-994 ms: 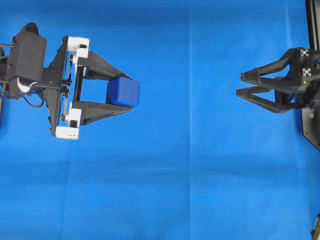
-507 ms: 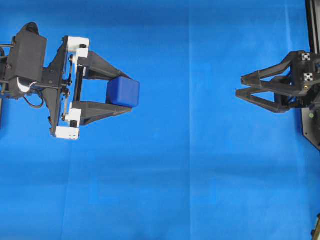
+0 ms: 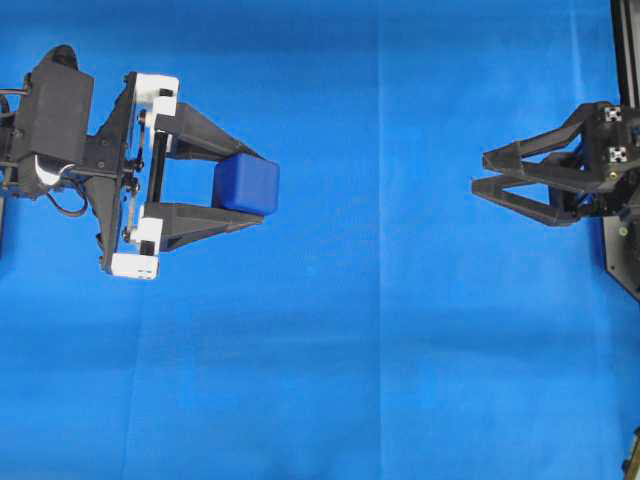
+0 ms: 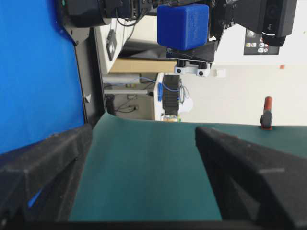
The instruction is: Handover the blue block to the right arm after grasping it with the left arm, then place it in the designated position.
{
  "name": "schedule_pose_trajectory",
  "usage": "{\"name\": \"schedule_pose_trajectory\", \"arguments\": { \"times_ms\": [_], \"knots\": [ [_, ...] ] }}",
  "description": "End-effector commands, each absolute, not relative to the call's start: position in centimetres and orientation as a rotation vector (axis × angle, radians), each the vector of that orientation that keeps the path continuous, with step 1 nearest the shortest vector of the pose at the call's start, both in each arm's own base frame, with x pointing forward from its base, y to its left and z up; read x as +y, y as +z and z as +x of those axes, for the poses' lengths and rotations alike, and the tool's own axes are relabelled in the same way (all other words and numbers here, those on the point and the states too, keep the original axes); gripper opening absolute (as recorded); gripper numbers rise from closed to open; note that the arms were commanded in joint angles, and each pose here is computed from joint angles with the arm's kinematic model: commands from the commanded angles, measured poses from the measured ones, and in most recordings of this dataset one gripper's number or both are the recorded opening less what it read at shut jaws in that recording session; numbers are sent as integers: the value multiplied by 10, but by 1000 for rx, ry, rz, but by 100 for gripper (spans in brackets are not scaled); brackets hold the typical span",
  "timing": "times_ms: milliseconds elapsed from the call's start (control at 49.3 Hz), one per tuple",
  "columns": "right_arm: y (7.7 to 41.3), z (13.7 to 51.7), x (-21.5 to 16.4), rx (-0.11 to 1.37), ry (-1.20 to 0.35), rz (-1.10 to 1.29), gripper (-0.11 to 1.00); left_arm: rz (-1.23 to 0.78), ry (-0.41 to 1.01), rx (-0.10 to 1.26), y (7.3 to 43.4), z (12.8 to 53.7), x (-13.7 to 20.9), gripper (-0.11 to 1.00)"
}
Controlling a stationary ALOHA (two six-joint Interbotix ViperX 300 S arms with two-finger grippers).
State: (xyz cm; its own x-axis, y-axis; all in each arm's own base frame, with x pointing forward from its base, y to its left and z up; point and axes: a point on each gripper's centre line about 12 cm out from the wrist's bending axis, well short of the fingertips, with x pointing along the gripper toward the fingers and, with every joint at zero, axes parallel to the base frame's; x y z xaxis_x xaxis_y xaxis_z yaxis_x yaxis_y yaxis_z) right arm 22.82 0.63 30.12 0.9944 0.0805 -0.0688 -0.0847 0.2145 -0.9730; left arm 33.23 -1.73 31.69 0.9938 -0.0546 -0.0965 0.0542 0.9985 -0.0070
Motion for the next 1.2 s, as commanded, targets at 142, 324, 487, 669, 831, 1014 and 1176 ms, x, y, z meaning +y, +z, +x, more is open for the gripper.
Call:
{"name": "schedule_pose_trajectory", "arguments": {
  "times_ms": [142,324,487,669,831,1014,1176],
  "knots": [
    [315,230,7,-33,92,-1350,94,-8,-51,68,326,331,-16,48],
    [314,230,7,-31,93,-1350,94,-8,-51,66,327,331,-16,48],
    [315,230,7,-34,91,-1350,94,-8,-51,66,327,331,-16,48],
    [314,230,7,-31,93,-1350,94,-8,-51,66,327,331,-16,48],
    [315,230,7,-31,92,-1350,94,-8,-51,66,327,331,-16,48],
    [315,232,7,-39,96,-1348,94,-8,-51,66,327,331,-16,48],
    [318,236,9,-60,99,-1344,94,-8,-51,66,327,331,-16,48]
  ]
}}
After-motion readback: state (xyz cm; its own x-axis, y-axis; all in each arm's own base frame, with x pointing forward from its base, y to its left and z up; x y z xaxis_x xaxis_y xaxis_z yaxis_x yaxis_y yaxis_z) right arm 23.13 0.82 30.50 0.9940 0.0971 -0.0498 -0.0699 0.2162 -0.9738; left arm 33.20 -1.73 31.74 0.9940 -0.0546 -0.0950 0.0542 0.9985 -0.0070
